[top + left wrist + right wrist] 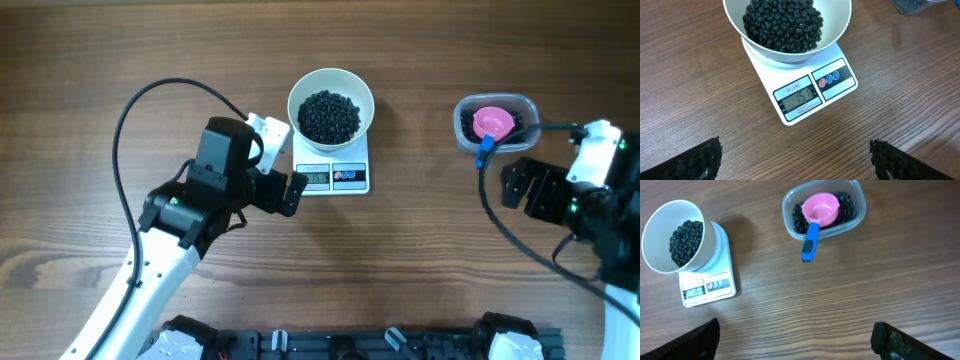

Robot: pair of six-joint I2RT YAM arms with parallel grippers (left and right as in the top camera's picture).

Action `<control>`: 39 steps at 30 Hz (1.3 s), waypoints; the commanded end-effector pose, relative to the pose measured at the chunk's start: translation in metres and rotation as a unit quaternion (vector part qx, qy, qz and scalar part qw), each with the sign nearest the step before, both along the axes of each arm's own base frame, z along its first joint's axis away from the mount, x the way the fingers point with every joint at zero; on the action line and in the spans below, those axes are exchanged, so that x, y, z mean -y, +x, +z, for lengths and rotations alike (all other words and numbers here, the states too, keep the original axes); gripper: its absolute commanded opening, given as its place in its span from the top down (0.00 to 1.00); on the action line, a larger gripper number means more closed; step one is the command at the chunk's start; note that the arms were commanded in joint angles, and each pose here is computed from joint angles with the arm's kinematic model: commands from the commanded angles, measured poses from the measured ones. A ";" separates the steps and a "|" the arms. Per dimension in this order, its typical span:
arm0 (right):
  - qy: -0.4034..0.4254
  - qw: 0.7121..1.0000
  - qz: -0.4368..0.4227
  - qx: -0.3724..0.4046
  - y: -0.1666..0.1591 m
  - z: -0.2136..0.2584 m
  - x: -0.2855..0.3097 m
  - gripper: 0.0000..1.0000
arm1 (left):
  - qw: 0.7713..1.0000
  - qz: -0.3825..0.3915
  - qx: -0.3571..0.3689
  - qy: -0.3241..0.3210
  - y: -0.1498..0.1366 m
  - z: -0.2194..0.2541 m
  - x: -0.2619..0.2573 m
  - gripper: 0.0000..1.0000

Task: Scoop item into bowl and weigh 150g on scale
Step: 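Reach the right gripper to the blue scoop handle and grasp it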

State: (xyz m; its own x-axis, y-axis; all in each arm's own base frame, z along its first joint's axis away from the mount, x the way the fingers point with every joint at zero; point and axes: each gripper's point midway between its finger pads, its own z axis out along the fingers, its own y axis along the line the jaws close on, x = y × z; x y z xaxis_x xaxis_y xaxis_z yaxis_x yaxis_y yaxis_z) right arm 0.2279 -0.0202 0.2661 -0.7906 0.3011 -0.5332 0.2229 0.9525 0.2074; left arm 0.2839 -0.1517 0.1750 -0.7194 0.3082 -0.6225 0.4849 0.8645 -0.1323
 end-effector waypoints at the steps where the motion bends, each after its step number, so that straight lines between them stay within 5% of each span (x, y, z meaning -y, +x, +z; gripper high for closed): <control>1: 0.098 0.991 -0.090 -0.022 0.008 -0.005 -0.008 0.00 | 1.000 -0.008 -0.004 -0.005 -0.002 -0.002 0.004 0.00; 5: 0.221 0.962 -0.147 -0.058 0.015 -0.009 -0.031 0.00 | 1.000 -0.008 -0.004 -0.004 -0.002 -0.002 0.004 0.00; 14: 0.230 0.953 -0.155 -0.123 0.033 -0.038 -0.030 0.00 | 1.000 -0.008 -0.004 -0.004 -0.002 -0.002 0.004 0.00; 31: 0.120 0.951 -0.219 -0.184 0.028 -0.074 0.011 0.00 | 1.000 -0.008 -0.004 -0.004 -0.002 -0.002 0.004 0.00; 39: 0.094 0.967 -0.166 -0.170 0.036 -0.074 0.013 0.00 | 1.000 -0.008 -0.004 -0.004 -0.002 -0.002 0.004 0.00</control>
